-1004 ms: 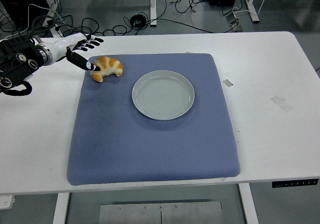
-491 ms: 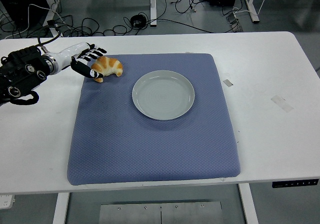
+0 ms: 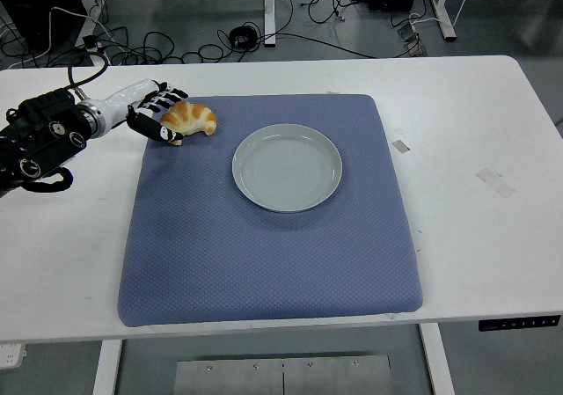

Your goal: Place the bread on the plate

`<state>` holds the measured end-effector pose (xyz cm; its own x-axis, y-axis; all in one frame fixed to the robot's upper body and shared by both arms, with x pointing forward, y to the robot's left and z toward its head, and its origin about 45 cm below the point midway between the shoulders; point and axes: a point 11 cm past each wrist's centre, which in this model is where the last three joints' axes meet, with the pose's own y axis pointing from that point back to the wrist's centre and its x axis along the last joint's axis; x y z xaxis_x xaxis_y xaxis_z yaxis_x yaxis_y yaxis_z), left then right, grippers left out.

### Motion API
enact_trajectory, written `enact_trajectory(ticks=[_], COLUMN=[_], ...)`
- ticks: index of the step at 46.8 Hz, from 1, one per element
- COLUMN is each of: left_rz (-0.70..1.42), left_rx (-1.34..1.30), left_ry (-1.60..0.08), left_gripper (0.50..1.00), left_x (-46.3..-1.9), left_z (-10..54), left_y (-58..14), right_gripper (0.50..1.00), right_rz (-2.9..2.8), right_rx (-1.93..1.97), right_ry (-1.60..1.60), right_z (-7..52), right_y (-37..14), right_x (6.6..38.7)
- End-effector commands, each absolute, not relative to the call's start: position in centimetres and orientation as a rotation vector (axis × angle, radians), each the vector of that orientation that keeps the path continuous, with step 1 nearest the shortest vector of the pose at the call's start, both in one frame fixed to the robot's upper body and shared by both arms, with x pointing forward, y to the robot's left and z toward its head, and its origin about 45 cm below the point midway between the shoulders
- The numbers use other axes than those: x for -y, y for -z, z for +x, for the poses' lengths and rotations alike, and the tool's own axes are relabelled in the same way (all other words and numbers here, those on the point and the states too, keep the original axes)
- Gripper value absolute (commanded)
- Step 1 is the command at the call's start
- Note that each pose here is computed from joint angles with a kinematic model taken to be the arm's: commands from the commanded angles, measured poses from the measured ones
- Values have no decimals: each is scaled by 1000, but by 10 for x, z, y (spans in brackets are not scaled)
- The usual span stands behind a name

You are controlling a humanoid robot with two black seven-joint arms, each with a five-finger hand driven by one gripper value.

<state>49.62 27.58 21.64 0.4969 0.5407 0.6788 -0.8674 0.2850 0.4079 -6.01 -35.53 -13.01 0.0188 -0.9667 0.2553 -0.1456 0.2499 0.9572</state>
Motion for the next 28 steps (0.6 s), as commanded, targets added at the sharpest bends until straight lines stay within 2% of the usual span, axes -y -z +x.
enact_trajectory(ticks=[1,3,14,28], left_rz=[839,839,840,838], left_rx=[457,457,456,455], left_ry=[-986,-986,-986,-979], left_gripper=[816,792,740,595], left_x=[-276,-276,-277,-275], left_z=[496,496,496,497], left_y=[-216,-216,-216,-218], right_gripper=[1000,1000,1000,1000], right_rz=[1134,1134,1134,1134], right_rx=[1395,1395,1395,1395], right_ry=[920,920,920,920], right_z=[-60,-60,-60,-60], right_y=[130,130,130,130], right_x=[355,355,355,355])
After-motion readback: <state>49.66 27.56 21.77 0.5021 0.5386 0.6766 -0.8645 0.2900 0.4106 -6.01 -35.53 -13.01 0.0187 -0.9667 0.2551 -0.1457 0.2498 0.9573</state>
